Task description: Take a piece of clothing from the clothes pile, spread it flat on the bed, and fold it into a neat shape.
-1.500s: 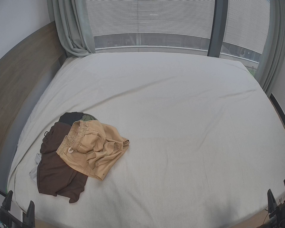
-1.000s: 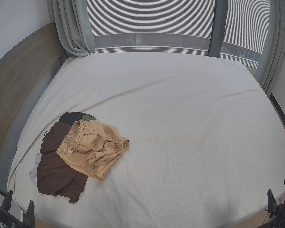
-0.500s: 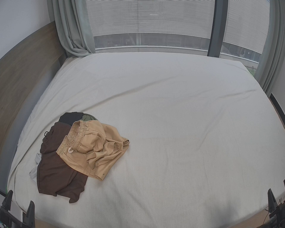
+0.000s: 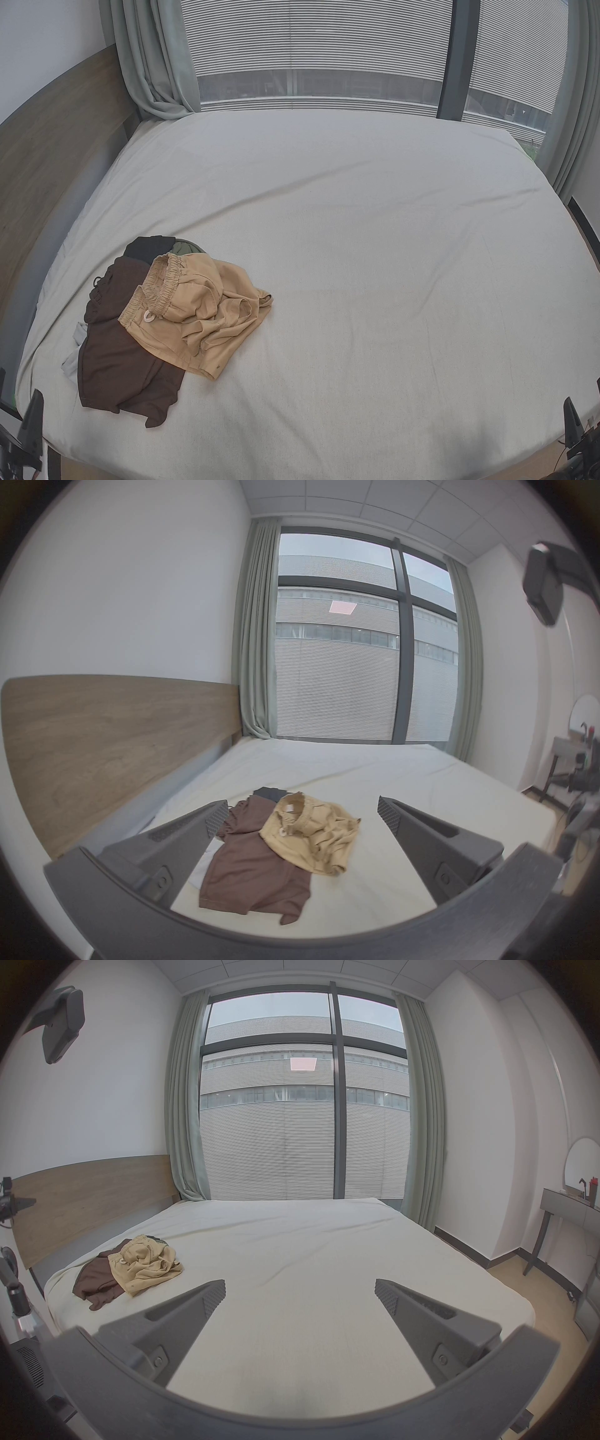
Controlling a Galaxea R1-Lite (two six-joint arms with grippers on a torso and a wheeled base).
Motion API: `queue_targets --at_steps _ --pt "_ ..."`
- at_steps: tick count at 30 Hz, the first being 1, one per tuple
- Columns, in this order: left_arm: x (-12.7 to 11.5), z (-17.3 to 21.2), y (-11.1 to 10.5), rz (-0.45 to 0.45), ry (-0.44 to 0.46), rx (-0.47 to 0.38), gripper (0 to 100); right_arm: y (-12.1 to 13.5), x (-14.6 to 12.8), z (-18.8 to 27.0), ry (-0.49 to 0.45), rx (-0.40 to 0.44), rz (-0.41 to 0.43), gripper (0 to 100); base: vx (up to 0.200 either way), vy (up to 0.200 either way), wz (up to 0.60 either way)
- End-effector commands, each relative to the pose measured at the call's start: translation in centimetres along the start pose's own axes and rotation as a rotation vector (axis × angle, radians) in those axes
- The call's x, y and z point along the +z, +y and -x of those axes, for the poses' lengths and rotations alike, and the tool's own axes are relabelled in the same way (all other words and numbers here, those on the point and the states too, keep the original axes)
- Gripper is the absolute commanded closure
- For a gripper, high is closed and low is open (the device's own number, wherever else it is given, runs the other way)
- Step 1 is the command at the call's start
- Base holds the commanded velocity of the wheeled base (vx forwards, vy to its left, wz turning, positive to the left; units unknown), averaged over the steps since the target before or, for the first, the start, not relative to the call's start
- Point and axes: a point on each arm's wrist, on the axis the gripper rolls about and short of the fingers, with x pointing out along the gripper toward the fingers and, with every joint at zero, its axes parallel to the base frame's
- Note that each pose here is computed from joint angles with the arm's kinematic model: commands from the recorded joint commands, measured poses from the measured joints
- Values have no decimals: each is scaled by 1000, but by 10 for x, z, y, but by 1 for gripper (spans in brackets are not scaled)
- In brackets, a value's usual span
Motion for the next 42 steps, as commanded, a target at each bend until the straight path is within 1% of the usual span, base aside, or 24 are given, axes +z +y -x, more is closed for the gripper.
queue_targets --at_steps 1,2,4,10,11,13,17,21,27,33,35,38,42 --pt "34 -33 -4 107 96 -79 0 0 -5 0 0 3 1 0 0 0 0" --pt "39 -37 -4 132 104 -83 0 0 -5 0 0 4 1 0 0 0 0" --pt "44 -44 -6 145 122 -91 0 0 -5 0 0 4 1 0 0 0 0" --pt "50 -64 -9 149 198 -140 0 0 -5 0 1 4 2 0 0 0 0" --pt "50 -65 -9 149 197 -140 0 0 -5 0 0 4 2 0 0 0 0" --pt "59 -78 -11 167 224 -147 0 0 -5 0 0 4 2 0 0 0 0" --pt "68 -92 -13 184 245 -152 0 0 -5 0 0 4 2 0 0 0 0" --pt "74 -112 -17 191 290 -191 0 0 -5 0 1 4 4 0 0 0 0" --pt "75 -139 -20 198 356 -226 0 0 -5 0 1 4 4 0 0 0 0" --pt "76 -161 -22 202 356 -243 0 0 -5 0 1 4 4 0 0 0 0" --pt "73 -172 -22 204 355 -246 0 0 -5 0 0 4 4 0 0 0 0" --pt "67 -183 -23 211 369 -276 0 0 -5 0 1 4 4 0 0 0 0" --pt "62 -199 -12 220 376 -244 0 0 -5 0 0 4 4 0 0 0 0"
